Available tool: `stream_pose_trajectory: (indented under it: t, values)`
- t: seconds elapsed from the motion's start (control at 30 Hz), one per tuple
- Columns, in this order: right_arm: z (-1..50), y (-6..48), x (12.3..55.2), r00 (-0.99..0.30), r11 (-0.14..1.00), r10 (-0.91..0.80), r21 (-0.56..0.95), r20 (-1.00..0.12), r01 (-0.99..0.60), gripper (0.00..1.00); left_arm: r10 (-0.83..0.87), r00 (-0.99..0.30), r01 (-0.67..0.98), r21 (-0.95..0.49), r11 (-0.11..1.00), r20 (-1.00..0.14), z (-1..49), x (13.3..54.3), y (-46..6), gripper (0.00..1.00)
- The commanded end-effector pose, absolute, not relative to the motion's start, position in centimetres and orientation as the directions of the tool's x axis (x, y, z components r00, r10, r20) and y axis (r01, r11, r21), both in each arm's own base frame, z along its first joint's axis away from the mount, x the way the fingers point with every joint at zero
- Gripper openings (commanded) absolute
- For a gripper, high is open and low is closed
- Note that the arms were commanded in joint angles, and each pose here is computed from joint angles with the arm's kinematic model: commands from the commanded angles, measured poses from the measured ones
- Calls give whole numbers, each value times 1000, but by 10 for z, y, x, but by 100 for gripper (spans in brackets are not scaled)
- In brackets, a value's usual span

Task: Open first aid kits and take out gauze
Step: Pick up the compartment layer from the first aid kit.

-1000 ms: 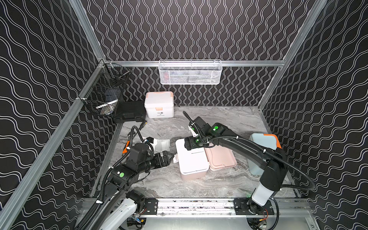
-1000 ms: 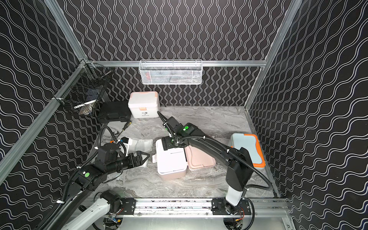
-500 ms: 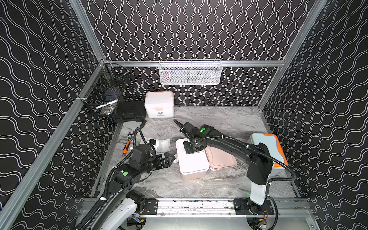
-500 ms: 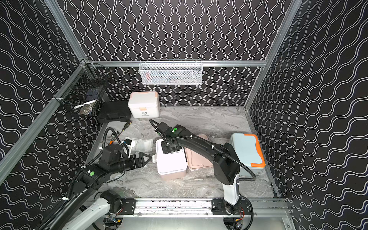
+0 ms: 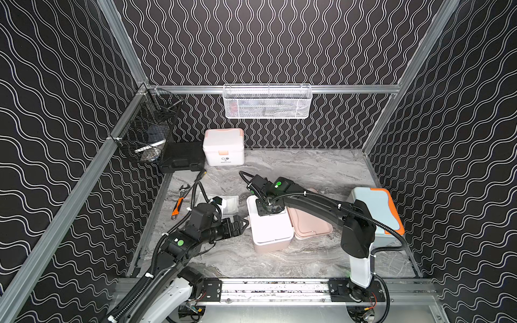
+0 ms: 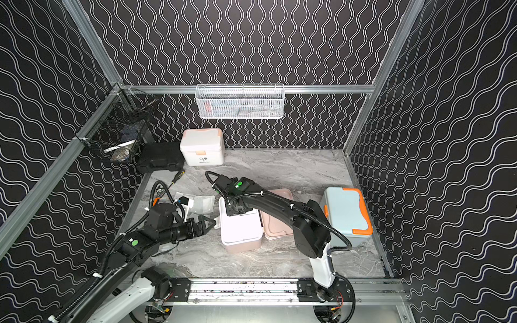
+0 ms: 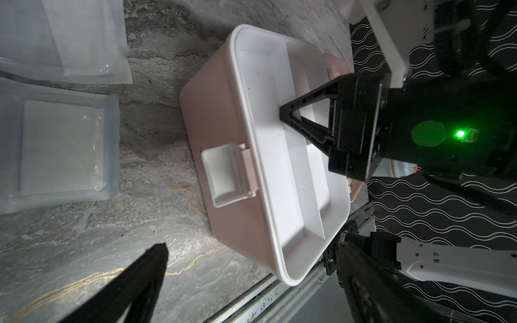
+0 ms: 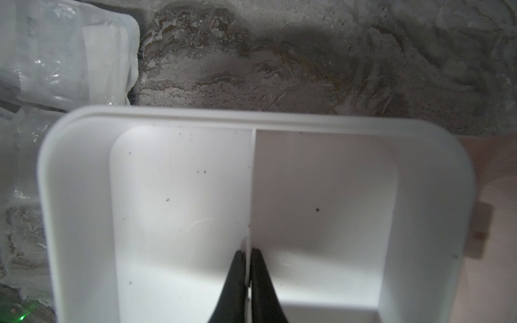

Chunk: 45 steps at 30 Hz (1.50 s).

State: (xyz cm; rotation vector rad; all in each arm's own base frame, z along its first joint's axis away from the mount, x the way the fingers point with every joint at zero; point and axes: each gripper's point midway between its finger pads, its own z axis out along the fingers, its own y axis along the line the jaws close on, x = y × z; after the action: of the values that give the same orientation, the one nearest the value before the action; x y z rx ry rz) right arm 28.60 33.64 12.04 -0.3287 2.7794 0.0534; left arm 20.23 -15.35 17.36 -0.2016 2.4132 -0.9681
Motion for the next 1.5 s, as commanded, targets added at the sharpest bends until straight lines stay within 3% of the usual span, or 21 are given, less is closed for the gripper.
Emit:
stream_pose_trajectory:
  t: [0.0, 0.47, 1.1, 1.47]
  values:
    - [112, 313, 283, -928, 976, -216, -104, -303, -193, 3, -330, -838, 80, -697, 713, -434, 181, 207, -162, 99]
    - [141, 319, 285, -911, 984, -176, -82, -372, -156, 0, -243, -841, 151, -640, 754, -483, 180, 201, -195, 99]
    - [155, 316, 285, -899, 986, -165, -74, -405, -147, 0, -236, -825, 167, -620, 766, -514, 191, 198, -193, 99]
    - [186, 334, 277, -870, 976, -177, 33, -460, -216, 0, -257, -772, 224, -628, 746, -581, 218, 196, -187, 99]
